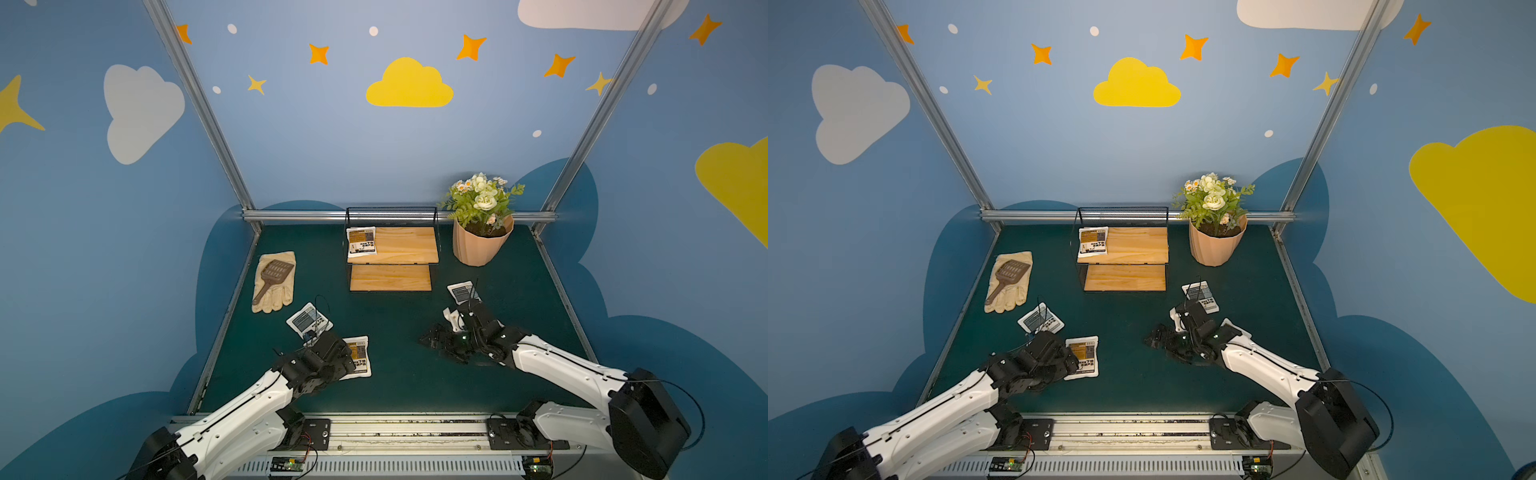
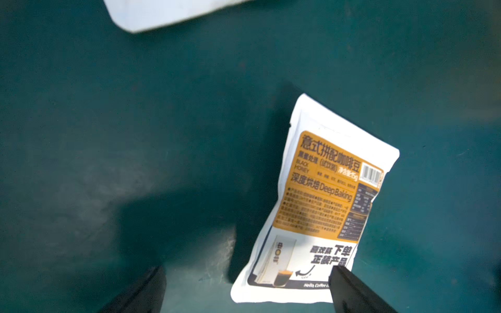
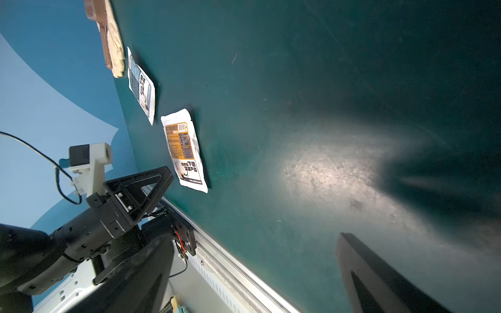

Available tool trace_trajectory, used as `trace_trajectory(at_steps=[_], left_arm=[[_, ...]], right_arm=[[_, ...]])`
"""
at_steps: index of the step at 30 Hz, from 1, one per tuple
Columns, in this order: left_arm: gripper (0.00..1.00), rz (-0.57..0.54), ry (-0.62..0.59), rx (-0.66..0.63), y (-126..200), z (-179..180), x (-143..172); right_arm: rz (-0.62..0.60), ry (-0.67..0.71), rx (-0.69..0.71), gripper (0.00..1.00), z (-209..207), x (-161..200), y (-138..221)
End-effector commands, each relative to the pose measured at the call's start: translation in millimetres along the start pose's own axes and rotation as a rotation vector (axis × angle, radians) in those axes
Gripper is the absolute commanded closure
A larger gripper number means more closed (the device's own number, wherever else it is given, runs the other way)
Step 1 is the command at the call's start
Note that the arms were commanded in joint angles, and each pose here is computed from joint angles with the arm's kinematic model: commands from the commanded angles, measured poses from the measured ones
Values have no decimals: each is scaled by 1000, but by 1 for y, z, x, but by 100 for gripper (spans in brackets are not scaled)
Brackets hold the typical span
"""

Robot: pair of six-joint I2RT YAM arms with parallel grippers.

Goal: Place the bagged coffee beans on the shelf by color
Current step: Move the bagged coffee beans to the center of the board.

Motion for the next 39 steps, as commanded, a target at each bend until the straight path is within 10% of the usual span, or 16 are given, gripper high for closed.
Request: trace_trajectory(at_steps=[1,28,39], left_arm=[[0,49,14,23,-9,-3,5],[0,170,-275,251,-49,-155,37],[0,31,-301,162,1,-119,13]], right_arm=[[-2,5,-12,2,4,-3,6],[-146,-110,42,2,-16,-20,26],[-163,-136,42,2,-25,-18,24]])
Point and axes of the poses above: each gripper's point midway between its finger pads, its own y axis back along the fingers, its own z axis along the line the jaws close on, x = y × z, the point moved 10 cm from there along y, back along the fingers, and after that the axes turned 1 degree about y, right-handed, at the moved point
